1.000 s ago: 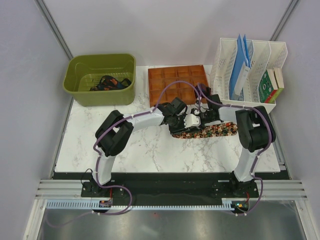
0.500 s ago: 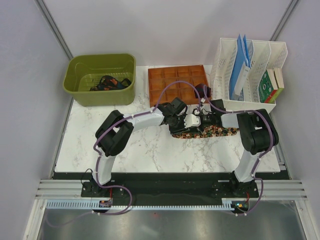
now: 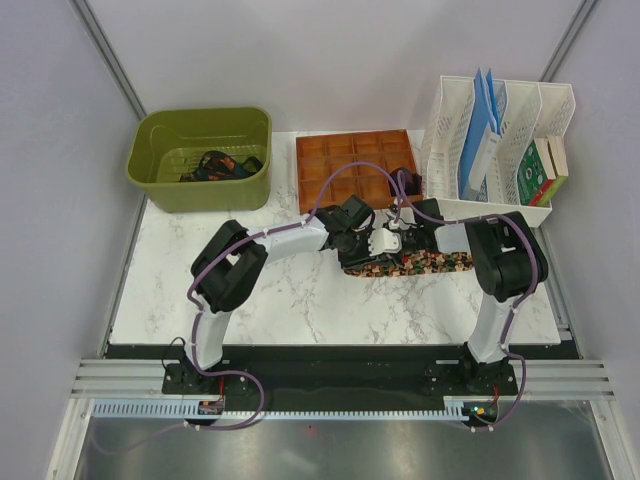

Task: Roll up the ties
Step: Roll the tie at the center of the board.

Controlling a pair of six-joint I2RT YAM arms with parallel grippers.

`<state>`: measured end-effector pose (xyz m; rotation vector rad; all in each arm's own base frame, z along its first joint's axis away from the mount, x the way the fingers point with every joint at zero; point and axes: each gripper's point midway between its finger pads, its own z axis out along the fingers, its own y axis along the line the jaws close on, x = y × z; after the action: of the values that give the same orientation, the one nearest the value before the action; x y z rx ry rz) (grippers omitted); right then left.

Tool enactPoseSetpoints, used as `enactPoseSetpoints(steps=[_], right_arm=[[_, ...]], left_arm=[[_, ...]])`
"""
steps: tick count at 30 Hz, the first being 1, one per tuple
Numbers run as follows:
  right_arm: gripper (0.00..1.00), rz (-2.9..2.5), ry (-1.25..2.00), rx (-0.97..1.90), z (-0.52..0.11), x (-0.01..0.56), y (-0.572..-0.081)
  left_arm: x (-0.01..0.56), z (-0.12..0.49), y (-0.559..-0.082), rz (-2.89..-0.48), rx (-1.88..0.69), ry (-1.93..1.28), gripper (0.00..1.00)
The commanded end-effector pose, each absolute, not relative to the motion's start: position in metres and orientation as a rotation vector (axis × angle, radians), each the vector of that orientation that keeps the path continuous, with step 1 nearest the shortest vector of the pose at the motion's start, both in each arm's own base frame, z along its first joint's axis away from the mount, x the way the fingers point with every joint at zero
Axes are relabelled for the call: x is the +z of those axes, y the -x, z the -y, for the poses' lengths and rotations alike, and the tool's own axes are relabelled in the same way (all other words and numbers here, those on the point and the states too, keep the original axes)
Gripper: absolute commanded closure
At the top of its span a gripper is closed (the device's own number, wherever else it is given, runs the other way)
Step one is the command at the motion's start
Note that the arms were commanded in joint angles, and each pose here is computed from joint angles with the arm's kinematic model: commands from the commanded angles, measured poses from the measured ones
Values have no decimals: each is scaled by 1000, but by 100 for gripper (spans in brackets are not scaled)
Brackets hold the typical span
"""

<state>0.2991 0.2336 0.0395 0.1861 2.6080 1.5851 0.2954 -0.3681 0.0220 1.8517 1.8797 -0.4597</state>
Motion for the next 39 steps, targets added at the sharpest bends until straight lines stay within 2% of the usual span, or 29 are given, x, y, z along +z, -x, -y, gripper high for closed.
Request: enactPoseSetpoints(steps=[1, 6, 13, 26, 28, 32, 39], right_arm=[[100, -2724, -191, 1411, -218, 6, -297], [100, -2769, -191, 1350, -211, -2, -293], [100, -2803, -185, 1291, -201, -10, -290], [100, -2825, -147, 1261, -190, -15, -283], [100, -2825, -140, 1250, -189, -16, -283], [100, -2837, -138, 1232, -185, -22, -281], [100, -2870, -119, 1211, -181, -30, -274]], left_arm=[[-29, 332, -248, -2098, -515, -1968, 81], [-19, 331, -252, -2090, -546, -1936, 76], [9, 338, -261, -2032, -616, -1850, 57], [44, 336, -274, -1955, -675, -1732, 36], [53, 335, -273, -1934, -687, -1710, 29], [60, 330, -274, -1893, -696, -1682, 24], [56, 331, -275, -1826, -702, -1701, 23]])
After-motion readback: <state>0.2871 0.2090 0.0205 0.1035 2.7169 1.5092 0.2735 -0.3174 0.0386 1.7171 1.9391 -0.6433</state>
